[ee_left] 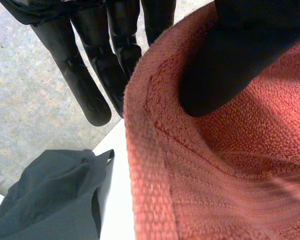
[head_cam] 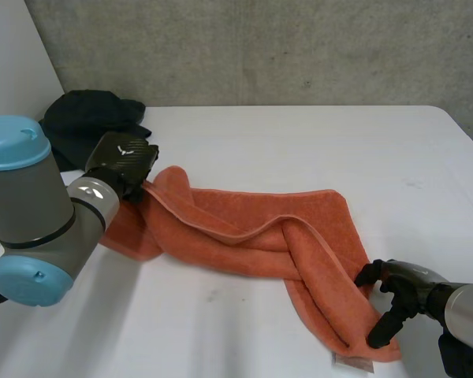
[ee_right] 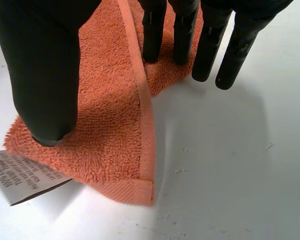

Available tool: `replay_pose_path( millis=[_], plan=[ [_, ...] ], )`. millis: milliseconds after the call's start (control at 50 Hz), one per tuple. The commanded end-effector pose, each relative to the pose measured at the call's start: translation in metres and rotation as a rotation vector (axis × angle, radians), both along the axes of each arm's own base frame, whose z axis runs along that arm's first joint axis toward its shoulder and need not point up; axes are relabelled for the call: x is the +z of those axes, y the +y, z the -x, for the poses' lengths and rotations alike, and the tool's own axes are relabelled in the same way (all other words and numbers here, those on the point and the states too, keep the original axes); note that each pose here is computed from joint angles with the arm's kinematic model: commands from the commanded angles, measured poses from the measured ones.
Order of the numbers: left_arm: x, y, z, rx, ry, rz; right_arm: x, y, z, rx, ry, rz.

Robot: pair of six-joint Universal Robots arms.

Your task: Fold the laundry.

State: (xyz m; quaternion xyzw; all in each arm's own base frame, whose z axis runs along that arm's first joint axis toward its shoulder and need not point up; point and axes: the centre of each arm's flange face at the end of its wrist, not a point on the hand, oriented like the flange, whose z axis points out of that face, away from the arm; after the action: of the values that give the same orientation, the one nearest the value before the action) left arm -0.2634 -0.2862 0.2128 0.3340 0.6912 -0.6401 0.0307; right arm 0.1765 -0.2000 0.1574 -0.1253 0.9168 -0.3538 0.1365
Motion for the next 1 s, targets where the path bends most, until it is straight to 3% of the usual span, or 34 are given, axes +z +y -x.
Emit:
replay_pose_path(
  millis=[20, 320, 500, 640, 760, 840, 900, 1000],
  plan=[
    [0.003, -0.002, -0.004, 0.014, 0.004, 0.007, -0.011, -0.002, -0.008, 0.004, -0.015, -0.026],
    [0.011, -0.007, -0.010, 0.034, 0.012, 0.027, -0.004, 0.010, -0.041, 0.098, -0.052, 0.034],
    [0.047, -0.011, -0.027, 0.081, 0.052, 0.120, 0.071, -0.036, -0.055, 0.140, -0.074, 0.332],
    [0.066, -0.012, -0.036, 0.103, 0.083, 0.166, 0.111, -0.040, -0.061, 0.247, 0.019, 0.493],
    [0.063, -0.011, -0.036, 0.106, 0.082, 0.158, 0.118, -0.051, -0.065, 0.265, 0.057, 0.595],
    [0.063, -0.012, -0.038, 0.113, 0.081, 0.157, 0.136, -0.065, -0.071, 0.255, 0.122, 0.772],
    [0.063, -0.014, -0.040, 0.123, 0.079, 0.161, 0.151, -0.075, -0.088, 0.243, 0.250, 0.954],
    [0.062, -0.016, -0.046, 0.147, 0.079, 0.153, 0.139, -0.077, -0.101, 0.297, 0.380, 0.972]
  ],
)
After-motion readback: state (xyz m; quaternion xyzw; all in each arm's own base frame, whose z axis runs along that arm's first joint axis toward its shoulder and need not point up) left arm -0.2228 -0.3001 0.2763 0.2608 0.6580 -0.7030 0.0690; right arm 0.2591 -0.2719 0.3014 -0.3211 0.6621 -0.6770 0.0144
